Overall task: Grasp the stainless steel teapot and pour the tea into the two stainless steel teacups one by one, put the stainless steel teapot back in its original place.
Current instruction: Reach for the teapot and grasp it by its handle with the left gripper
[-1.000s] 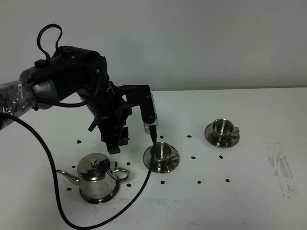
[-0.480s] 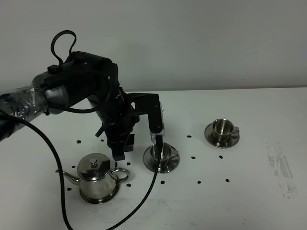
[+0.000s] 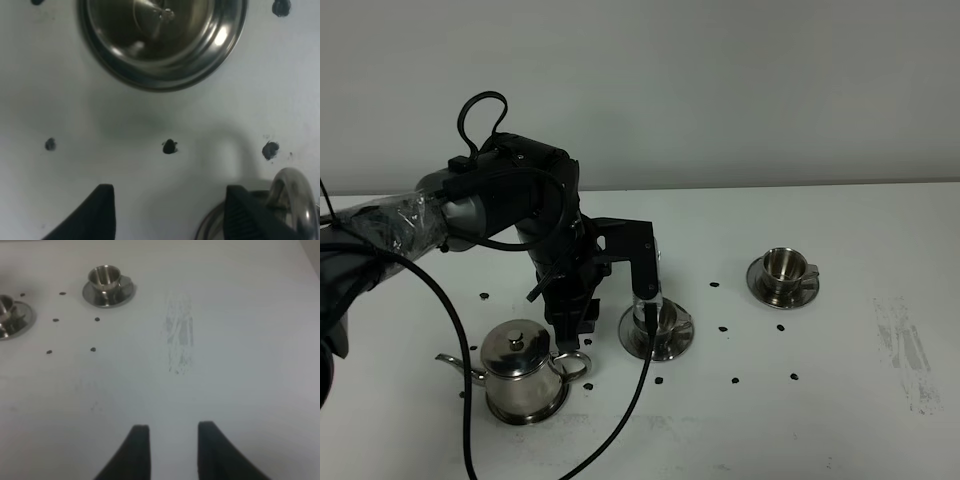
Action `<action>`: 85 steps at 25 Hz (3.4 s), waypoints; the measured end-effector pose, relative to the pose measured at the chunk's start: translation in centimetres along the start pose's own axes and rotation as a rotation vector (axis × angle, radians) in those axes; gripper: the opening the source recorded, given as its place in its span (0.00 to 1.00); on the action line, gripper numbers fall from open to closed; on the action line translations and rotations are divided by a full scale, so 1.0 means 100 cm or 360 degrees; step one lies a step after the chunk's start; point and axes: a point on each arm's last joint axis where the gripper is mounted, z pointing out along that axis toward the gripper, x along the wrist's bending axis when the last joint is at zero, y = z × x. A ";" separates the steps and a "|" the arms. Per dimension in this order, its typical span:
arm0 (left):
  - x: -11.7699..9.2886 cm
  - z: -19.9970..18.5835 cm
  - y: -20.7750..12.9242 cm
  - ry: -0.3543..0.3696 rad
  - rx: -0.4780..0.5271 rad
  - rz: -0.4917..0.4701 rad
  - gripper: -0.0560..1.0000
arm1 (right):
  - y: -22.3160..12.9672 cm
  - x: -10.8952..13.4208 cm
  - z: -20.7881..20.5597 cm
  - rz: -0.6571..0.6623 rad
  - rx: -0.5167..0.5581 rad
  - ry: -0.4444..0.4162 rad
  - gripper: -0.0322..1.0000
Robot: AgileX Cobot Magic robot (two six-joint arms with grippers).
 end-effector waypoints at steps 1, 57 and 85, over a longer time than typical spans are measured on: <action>0.000 0.001 0.000 -0.0006 0.0003 -0.0001 0.53 | 0.000 0.000 0.000 0.0000 -0.0001 0.0000 0.26; -0.034 -0.034 0.020 -0.0378 -0.0057 0.0012 0.53 | 0.000 0.000 0.000 0.0000 -0.0003 0.0000 0.26; -0.125 -0.119 0.103 0.0264 -0.0374 -0.0554 0.53 | 0.000 0.000 0.000 0.0000 -0.0003 0.0000 0.26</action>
